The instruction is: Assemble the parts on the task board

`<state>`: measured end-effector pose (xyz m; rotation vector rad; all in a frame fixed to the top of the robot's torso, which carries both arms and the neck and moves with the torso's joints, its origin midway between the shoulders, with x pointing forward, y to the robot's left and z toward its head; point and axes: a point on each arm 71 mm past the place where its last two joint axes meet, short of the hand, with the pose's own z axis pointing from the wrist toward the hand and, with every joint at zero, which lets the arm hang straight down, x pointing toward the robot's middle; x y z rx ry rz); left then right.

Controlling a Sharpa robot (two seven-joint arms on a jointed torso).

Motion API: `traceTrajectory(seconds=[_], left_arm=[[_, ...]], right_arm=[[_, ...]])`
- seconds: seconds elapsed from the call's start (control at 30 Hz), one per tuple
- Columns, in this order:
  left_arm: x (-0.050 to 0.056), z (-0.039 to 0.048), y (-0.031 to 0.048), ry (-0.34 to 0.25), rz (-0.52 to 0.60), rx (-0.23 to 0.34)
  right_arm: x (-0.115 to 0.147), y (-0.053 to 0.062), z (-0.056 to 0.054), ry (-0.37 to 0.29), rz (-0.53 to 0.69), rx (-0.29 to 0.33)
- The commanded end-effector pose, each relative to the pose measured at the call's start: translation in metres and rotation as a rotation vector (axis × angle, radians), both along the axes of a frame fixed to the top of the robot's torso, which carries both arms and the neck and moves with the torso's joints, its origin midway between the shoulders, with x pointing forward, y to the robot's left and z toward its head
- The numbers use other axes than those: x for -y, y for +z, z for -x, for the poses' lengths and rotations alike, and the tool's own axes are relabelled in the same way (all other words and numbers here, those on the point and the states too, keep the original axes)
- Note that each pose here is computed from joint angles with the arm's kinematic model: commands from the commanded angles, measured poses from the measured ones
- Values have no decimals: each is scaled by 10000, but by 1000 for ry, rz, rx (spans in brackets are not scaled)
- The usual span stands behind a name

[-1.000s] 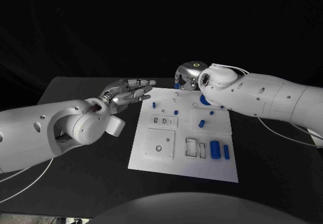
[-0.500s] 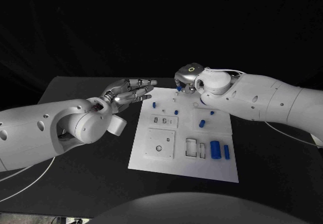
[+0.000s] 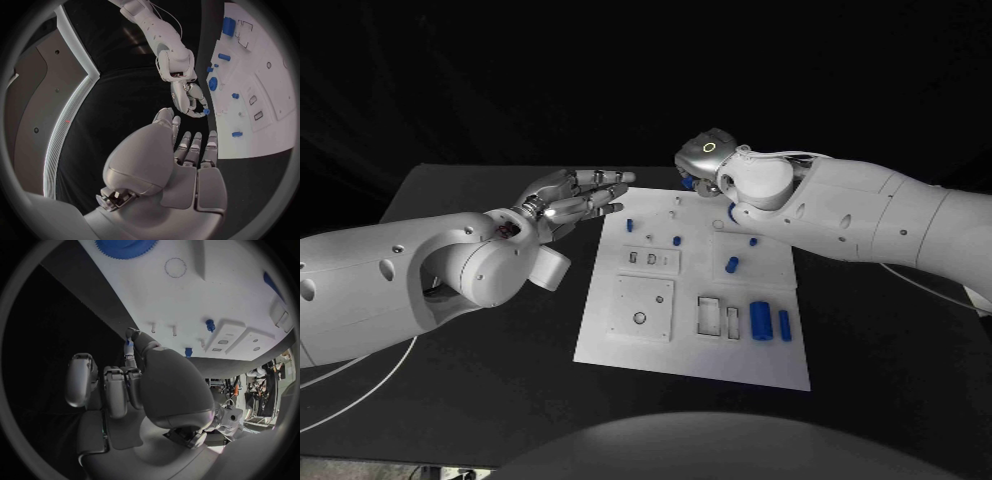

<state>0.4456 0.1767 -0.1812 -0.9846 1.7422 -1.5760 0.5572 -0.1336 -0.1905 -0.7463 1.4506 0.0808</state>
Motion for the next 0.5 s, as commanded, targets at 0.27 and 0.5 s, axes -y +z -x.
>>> traceTrajectory(seconds=[0.27, 0.5], left_arm=[[32, 13, 12, -22, 8, 5], [28, 17, 13, -21, 7, 4]], right_arm=[[-44, -58, 32, 50, 96, 38], [-83, -133, 48, 61, 108, 18]])
